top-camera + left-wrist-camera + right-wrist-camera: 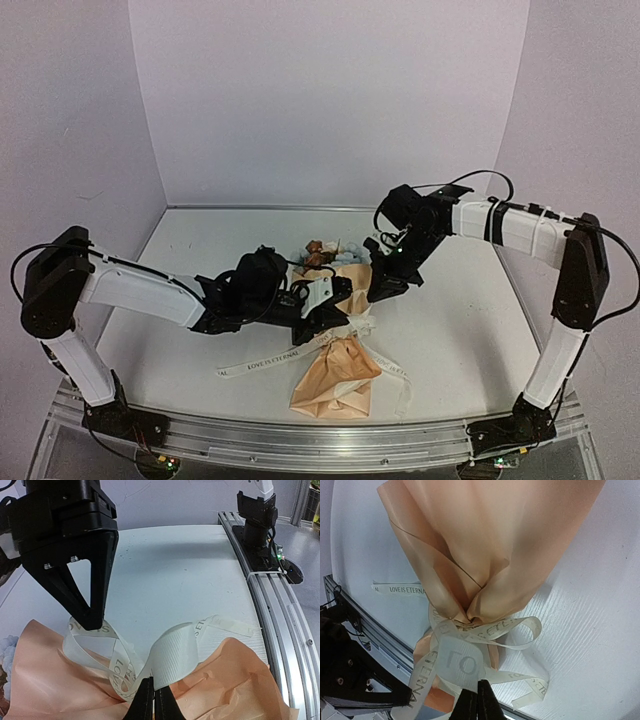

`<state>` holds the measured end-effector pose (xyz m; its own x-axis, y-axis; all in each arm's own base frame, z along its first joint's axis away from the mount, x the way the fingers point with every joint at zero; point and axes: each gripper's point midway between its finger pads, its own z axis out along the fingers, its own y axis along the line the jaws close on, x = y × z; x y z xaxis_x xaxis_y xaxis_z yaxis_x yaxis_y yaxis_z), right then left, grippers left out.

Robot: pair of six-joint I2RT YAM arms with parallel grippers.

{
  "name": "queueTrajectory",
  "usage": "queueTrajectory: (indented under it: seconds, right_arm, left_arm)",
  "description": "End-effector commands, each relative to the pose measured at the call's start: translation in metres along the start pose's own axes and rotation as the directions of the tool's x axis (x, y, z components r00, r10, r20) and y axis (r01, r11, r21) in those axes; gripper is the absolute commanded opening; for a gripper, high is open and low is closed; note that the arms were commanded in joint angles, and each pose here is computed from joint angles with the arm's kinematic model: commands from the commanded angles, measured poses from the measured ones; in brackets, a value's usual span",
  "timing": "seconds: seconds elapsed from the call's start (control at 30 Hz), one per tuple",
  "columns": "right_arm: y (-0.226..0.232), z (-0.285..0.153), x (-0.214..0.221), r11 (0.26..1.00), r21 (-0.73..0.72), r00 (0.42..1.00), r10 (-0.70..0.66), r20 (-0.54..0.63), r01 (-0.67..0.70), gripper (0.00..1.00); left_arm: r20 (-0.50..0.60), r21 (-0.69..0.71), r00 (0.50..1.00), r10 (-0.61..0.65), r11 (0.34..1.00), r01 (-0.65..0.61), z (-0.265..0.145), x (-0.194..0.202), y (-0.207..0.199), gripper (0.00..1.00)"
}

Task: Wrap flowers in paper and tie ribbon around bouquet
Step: Cross the half-tied ribbon over the folded bouquet.

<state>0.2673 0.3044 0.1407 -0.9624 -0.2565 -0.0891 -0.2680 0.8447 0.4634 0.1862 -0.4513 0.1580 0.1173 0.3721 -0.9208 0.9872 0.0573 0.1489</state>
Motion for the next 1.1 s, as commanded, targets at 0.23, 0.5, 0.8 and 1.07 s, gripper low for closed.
queueTrajectory:
  seconds: [0.23,0.5,0.8,1.07]
  right_arm:
    - [0.009,-0.015,-0.017,1.0,0.008,1.0,-0.028,0.009,0.028,0.0]
    - [0.02,-0.018,-0.001,0.998,-0.044,0.999,-0.051,-0.018,0.05,0.0]
    - [0.033,-0.018,0.013,0.986,-0.049,0.987,-0.159,-0.009,0.159,0.0]
    - [0.051,-0.016,0.014,0.961,-0.062,0.962,-0.265,0.067,0.269,0.0]
  left_arm:
    - [-0.051,-0.032,0.998,-0.037,0.999,0.035,0.015,-0.007,-0.002,0.1]
    - [0.009,-0.074,0.991,-0.134,0.988,0.134,0.014,-0.018,0.007,0.4]
    - [0.211,-0.1,0.947,-0.243,0.958,0.268,-0.042,-0.052,0.03,0.51]
    - [0.145,-0.01,0.939,-0.312,0.949,0.317,-0.031,-0.031,0.05,0.51]
